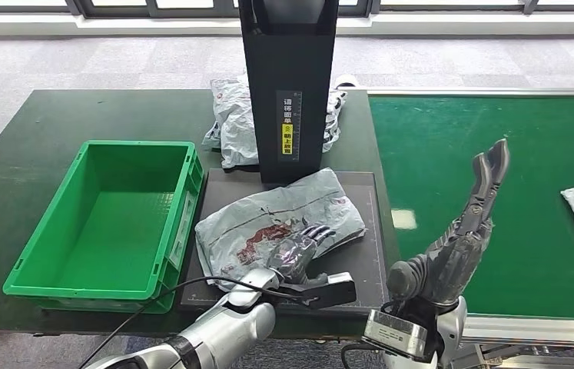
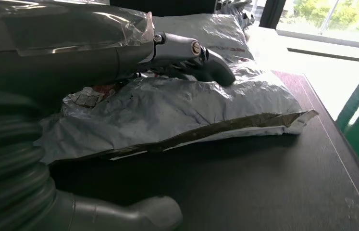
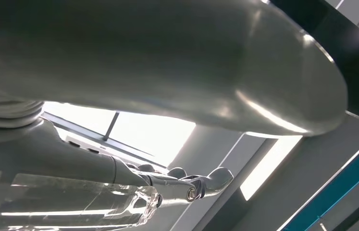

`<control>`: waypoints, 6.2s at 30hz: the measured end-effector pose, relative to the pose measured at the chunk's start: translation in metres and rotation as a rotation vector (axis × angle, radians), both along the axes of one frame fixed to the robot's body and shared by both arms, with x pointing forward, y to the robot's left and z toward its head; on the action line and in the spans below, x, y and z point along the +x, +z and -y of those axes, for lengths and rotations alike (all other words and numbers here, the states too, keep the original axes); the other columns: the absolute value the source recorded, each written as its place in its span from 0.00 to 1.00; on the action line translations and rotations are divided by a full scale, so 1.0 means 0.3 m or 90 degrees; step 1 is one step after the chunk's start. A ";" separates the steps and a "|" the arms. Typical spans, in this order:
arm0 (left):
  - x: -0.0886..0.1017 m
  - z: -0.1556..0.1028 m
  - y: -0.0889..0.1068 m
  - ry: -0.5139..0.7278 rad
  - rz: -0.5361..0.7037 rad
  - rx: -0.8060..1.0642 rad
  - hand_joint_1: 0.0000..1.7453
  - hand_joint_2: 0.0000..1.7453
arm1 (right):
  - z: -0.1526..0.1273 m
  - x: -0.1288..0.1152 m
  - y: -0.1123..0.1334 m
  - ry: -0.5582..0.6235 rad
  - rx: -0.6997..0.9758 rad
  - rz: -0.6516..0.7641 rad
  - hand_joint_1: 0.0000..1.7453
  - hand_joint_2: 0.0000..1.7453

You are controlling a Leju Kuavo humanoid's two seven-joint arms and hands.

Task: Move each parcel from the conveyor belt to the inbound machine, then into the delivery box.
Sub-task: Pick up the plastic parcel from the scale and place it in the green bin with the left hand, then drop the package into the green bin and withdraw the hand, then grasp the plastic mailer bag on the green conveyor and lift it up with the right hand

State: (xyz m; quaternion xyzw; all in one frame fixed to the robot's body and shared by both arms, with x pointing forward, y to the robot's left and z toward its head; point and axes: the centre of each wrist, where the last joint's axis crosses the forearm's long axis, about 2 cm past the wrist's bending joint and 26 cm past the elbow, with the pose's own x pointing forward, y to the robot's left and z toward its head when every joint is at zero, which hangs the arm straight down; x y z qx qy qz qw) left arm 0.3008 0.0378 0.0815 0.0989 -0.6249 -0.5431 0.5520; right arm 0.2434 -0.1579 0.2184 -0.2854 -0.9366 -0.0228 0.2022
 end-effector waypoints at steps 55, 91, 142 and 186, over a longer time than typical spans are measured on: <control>0.078 -0.147 0.435 0.243 0.648 -0.166 1.00 1.00 | 0.012 0.003 -0.017 -0.011 -0.008 -0.012 0.00 0.00; 0.249 -0.758 0.453 0.612 0.691 -0.078 1.00 1.00 | -0.001 0.007 -0.052 -0.003 -0.017 -0.039 0.00 0.00; 0.262 -0.774 0.455 0.610 0.722 -0.231 0.00 1.00 | -0.003 0.019 -0.124 -0.012 -0.051 -0.095 0.00 0.00; -0.121 -0.548 0.211 0.139 0.263 -1.029 0.00 1.00 | 0.880 0.065 -0.659 -0.652 -0.134 -0.870 0.00 0.00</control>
